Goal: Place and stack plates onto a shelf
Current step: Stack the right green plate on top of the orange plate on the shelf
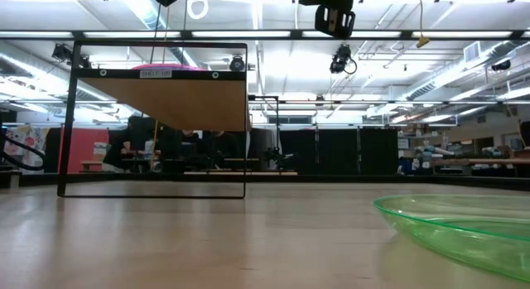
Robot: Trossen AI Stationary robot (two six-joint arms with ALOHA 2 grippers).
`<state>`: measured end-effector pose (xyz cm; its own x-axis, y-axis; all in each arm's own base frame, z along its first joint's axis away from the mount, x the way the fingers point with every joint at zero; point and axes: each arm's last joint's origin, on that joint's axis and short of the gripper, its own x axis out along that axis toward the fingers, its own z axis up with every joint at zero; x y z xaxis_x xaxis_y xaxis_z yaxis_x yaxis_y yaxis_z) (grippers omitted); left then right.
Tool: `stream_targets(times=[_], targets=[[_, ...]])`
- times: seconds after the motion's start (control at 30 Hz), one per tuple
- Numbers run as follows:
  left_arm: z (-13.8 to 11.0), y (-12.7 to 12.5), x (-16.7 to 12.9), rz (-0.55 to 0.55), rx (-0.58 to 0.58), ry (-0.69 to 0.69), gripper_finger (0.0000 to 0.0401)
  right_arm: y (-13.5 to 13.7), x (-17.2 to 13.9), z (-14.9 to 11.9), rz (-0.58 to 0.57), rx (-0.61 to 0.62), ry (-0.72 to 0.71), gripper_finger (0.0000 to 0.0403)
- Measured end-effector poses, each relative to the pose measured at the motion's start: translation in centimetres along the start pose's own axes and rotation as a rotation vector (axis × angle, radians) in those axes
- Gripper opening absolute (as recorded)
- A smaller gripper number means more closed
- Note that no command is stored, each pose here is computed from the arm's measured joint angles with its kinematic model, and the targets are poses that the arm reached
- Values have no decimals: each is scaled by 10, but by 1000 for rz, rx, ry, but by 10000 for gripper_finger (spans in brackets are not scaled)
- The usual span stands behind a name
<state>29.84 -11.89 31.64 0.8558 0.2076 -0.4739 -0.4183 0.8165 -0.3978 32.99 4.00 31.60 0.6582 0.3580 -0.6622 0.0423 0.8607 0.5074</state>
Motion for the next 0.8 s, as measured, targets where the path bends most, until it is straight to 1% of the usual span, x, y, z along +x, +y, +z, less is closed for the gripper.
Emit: stream_targets(times=[0.1, 0.17, 0.23, 0.37, 0.47, 0.67, 0.8], targets=[[0, 0, 0, -4, -2, 1, 7, -2, -2, 1, 69, 0, 27, 91], [0, 0, 0, -6, -2, 2, 7, -4, -7, 3, 111, -34, 34, 91], [0, 0, 0, -11, -2, 8, 7, -5, -17, 4, 106, -59, 10, 90], [-1, -1, 0, -23, 0, 22, 7, -6, -48, 8, 60, -96, -88, 90], [-1, -1, 0, -24, 0, 24, 7, -7, -75, 4, 4, -115, -140, 90], [-1, -1, 0, -22, 2, 23, 7, -4, -125, -19, -158, -123, -177, 90], [1, 1, 1, -19, -2, 22, 7, 0, -151, -38, -205, -124, -177, 90]])
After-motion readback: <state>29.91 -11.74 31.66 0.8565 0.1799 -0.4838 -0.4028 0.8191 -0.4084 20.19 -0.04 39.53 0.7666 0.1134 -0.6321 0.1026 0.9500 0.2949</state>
